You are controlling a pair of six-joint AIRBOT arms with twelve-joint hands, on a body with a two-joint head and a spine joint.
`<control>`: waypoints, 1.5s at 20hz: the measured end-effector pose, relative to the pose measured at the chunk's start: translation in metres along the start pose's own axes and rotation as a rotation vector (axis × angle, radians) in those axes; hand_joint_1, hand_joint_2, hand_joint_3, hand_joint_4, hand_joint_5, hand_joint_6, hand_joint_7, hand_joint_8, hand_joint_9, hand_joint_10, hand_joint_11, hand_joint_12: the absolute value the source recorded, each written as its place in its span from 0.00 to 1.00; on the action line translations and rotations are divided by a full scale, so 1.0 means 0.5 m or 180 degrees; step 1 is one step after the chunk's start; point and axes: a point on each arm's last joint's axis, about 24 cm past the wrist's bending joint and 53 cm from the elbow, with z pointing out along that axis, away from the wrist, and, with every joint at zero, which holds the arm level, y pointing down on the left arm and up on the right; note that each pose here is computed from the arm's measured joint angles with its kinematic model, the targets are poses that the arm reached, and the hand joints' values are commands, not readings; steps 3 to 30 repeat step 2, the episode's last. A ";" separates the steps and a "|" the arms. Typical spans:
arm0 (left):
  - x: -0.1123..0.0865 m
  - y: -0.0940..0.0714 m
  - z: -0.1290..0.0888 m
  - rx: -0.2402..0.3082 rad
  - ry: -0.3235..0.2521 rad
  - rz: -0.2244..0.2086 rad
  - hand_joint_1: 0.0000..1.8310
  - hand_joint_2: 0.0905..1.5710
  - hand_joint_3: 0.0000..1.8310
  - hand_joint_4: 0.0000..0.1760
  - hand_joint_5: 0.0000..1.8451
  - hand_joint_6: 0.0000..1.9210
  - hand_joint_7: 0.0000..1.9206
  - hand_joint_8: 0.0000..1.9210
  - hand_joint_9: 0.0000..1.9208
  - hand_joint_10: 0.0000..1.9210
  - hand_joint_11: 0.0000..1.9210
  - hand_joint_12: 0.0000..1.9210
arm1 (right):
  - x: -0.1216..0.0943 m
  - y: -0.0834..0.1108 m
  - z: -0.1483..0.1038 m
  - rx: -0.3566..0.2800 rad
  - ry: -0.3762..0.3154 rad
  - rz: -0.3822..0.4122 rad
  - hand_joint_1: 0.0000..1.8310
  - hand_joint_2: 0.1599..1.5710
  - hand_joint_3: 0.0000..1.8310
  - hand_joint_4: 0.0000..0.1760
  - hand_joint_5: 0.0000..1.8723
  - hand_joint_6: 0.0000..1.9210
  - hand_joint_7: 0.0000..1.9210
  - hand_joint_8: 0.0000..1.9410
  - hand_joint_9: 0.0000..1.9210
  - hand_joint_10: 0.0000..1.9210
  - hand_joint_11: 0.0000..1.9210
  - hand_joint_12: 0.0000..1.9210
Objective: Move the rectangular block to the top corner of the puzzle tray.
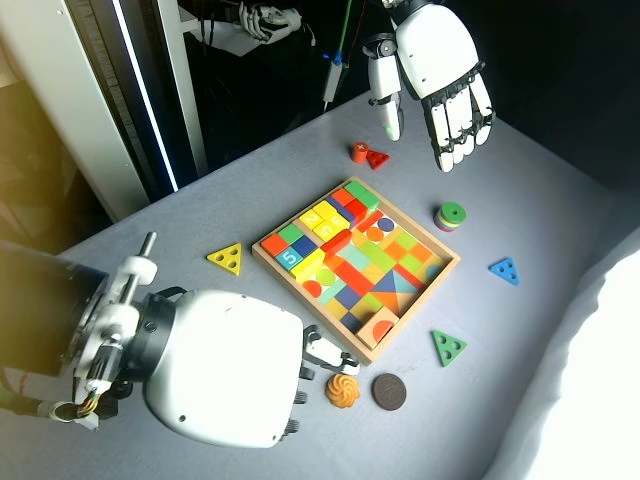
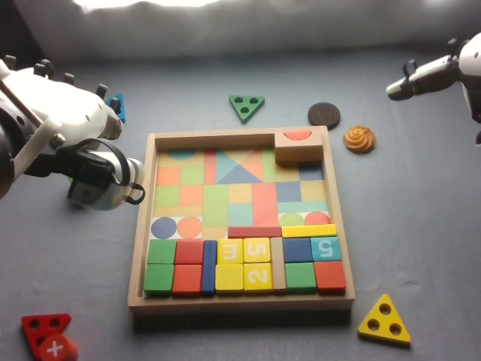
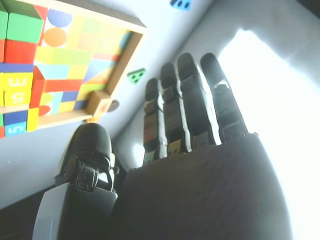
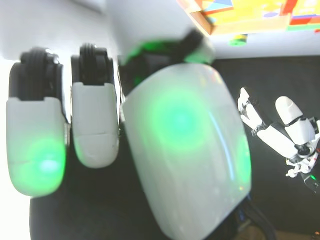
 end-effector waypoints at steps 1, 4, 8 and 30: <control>0.000 0.000 0.000 0.0003 -0.0001 0.0001 0.00 0.95 0.00 0.00 0.17 0.00 0.19 0.00 0.18 0.00 0.00 0.34 | 0.002 0.004 0.000 -0.0021 0.0006 -0.0010 0.84 0.62 0.08 0.00 0.18 0.00 0.87 1.00 0.96 1.00 1.00 1.00; 0.000 -0.002 0.000 0.0012 0.0000 0.0001 0.00 0.95 0.00 0.00 0.17 0.00 0.19 0.00 0.18 0.00 0.00 0.34 | 0.003 0.007 -0.001 -0.0029 0.0011 -0.0020 0.84 0.62 0.08 0.00 0.18 0.00 0.87 1.00 0.96 1.00 1.00 1.00; 0.000 -0.002 0.000 0.0012 0.0000 0.0001 0.00 0.95 0.00 0.00 0.17 0.00 0.19 0.00 0.18 0.00 0.00 0.34 | 0.003 0.007 -0.001 -0.0029 0.0011 -0.0020 0.84 0.62 0.08 0.00 0.18 0.00 0.87 1.00 0.96 1.00 1.00 1.00; 0.000 -0.002 0.000 0.0012 0.0000 0.0001 0.00 0.95 0.00 0.00 0.17 0.00 0.19 0.00 0.18 0.00 0.00 0.34 | 0.003 0.007 -0.001 -0.0029 0.0011 -0.0020 0.84 0.62 0.08 0.00 0.18 0.00 0.87 1.00 0.96 1.00 1.00 1.00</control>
